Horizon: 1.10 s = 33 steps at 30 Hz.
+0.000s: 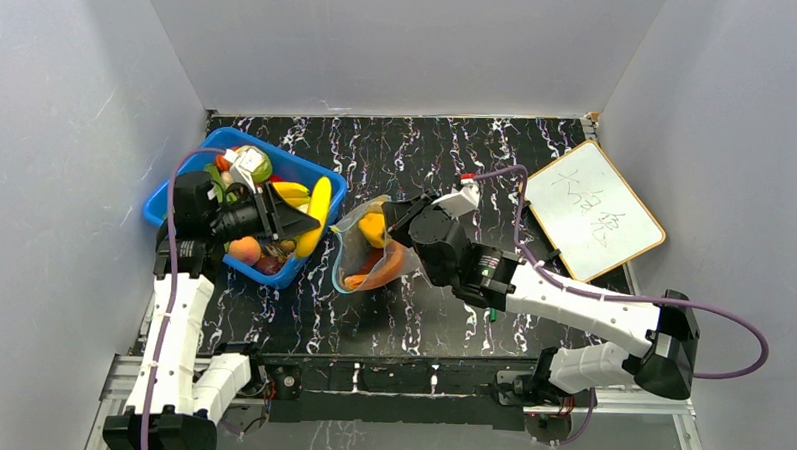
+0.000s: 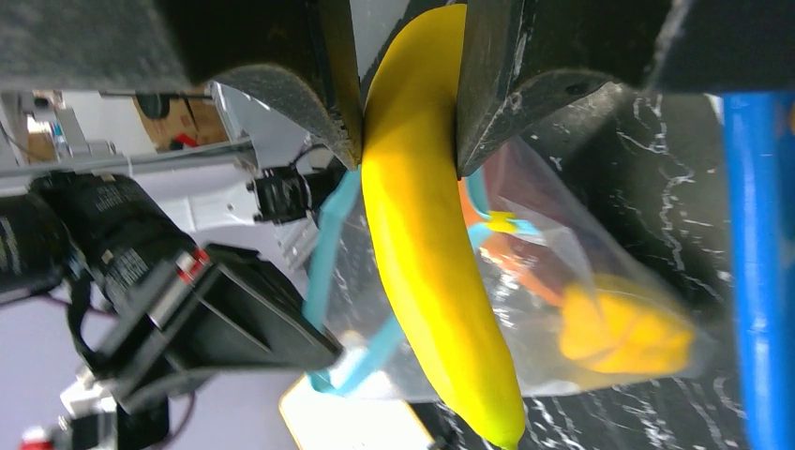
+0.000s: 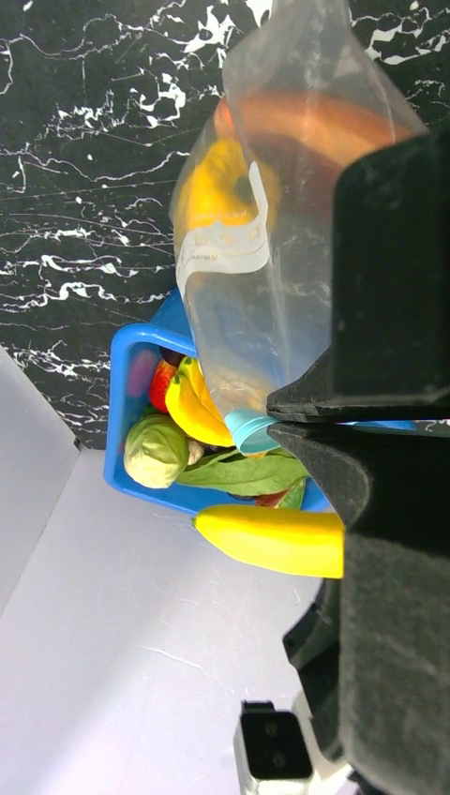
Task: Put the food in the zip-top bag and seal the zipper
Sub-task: Place the fake fruit in the zipper food storage bag.
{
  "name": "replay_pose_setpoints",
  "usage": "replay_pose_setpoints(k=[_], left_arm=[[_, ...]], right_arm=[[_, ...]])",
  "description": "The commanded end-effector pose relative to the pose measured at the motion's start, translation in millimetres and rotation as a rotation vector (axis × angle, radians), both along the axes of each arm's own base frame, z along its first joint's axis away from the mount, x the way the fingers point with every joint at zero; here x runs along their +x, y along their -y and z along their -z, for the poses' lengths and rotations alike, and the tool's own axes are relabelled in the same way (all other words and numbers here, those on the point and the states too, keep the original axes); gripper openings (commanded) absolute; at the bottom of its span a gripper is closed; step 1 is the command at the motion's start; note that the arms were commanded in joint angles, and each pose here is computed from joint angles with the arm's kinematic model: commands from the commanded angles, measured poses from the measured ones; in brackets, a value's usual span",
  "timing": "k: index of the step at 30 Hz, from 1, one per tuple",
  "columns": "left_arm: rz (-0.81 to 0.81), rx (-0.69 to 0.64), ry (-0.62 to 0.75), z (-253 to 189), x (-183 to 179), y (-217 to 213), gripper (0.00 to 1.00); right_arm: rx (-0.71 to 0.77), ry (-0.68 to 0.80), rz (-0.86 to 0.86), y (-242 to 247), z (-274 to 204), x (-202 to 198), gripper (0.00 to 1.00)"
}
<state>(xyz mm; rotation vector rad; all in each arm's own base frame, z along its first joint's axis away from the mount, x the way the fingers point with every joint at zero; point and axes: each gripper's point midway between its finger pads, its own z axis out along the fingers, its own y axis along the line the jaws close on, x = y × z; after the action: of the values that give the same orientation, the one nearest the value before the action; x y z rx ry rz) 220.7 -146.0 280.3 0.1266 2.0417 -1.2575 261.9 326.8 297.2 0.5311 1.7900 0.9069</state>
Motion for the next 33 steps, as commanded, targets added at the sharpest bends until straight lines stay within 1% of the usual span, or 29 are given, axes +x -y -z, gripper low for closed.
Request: replay_pose_setpoints(k=[1,7,15,20,25,28,31,32,33], left_arm=[[0.143,-0.055,-0.007,-6,-34,18,0.16],[0.243,-0.065,-0.033,2,-56,31,0.15],[0.278,-0.093,-0.082,12,-68,36,0.16],[0.266,-0.1,-0.106,17,-63,36,0.16],[0.23,-0.102,-0.185,28,-52,36,0.15],[0.202,-0.096,-0.219,31,-42,36,0.14],[0.162,-0.097,-0.213,30,-32,35,0.14],[0.151,-0.108,-0.204,29,-28,36,0.14],[0.141,-0.125,-0.223,29,-26,37,0.14]], right_arm=[[0.089,0.109,0.054,-2,-53,13,0.0],[0.065,0.125,0.069,-7,-57,19,0.0],[0.044,0.144,0.052,-16,-63,23,0.0],[0.016,0.174,-0.045,-27,-56,15,0.0],[0.031,0.176,-0.162,-46,-48,4,0.0],[0.028,0.166,-0.203,-55,-43,1,0.0],[0.04,0.149,-0.216,-59,-38,-1,0.0],[0.051,0.144,-0.221,-60,-38,-2,0.0],[0.06,0.141,-0.227,-62,-38,-3,0.0]])
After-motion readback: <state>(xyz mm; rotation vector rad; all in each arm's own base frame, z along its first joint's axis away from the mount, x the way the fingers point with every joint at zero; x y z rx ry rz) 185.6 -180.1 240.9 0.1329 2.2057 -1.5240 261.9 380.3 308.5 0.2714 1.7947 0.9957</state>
